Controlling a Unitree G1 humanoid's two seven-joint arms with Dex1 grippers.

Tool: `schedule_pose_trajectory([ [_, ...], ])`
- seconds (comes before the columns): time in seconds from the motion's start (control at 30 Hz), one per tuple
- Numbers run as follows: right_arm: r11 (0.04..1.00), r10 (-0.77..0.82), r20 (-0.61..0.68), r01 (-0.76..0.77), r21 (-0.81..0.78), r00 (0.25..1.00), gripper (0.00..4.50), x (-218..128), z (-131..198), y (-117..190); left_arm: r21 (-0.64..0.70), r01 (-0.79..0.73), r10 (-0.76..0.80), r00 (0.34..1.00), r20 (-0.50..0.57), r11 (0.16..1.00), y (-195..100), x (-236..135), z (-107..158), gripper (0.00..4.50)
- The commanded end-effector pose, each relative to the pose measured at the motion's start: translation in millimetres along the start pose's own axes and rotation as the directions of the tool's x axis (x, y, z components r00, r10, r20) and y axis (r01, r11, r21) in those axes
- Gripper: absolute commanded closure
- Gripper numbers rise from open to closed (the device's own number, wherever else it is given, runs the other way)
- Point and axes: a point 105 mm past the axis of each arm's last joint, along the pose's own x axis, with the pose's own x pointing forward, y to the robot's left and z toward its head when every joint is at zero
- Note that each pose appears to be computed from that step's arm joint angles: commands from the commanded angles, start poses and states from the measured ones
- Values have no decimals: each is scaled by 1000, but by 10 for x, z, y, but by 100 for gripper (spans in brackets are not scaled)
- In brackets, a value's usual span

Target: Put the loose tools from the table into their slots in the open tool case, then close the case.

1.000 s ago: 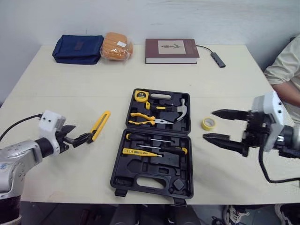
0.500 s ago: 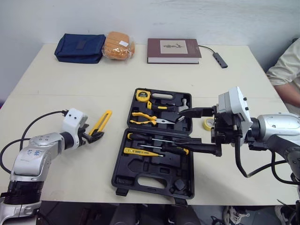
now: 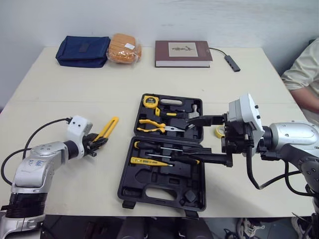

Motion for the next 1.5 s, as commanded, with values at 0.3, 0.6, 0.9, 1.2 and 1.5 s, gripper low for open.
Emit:
schedule_pose_trajectory([
  [0.3,999,41,-61,-40,5,997,0,-164,-32,143,437,582,-601,792,-113,685,-1125,-386,611,322],
  [0.6,992,31,-232,-2,123,972,0,-427,-359,332,422,835,-772,515,-372,353,-1838,-229,418,322],
  [0.9,983,-11,-272,59,172,962,0,-520,-489,415,484,846,-711,481,-512,224,-1941,-59,243,322],
  [1.2,981,-26,-271,77,180,962,0,-540,-514,422,501,833,-683,509,-524,236,-1925,86,129,322],
  [1.5,982,-34,-269,82,170,963,0,-541,-509,389,486,831,-682,522,-513,271,-1968,113,50,322],
])
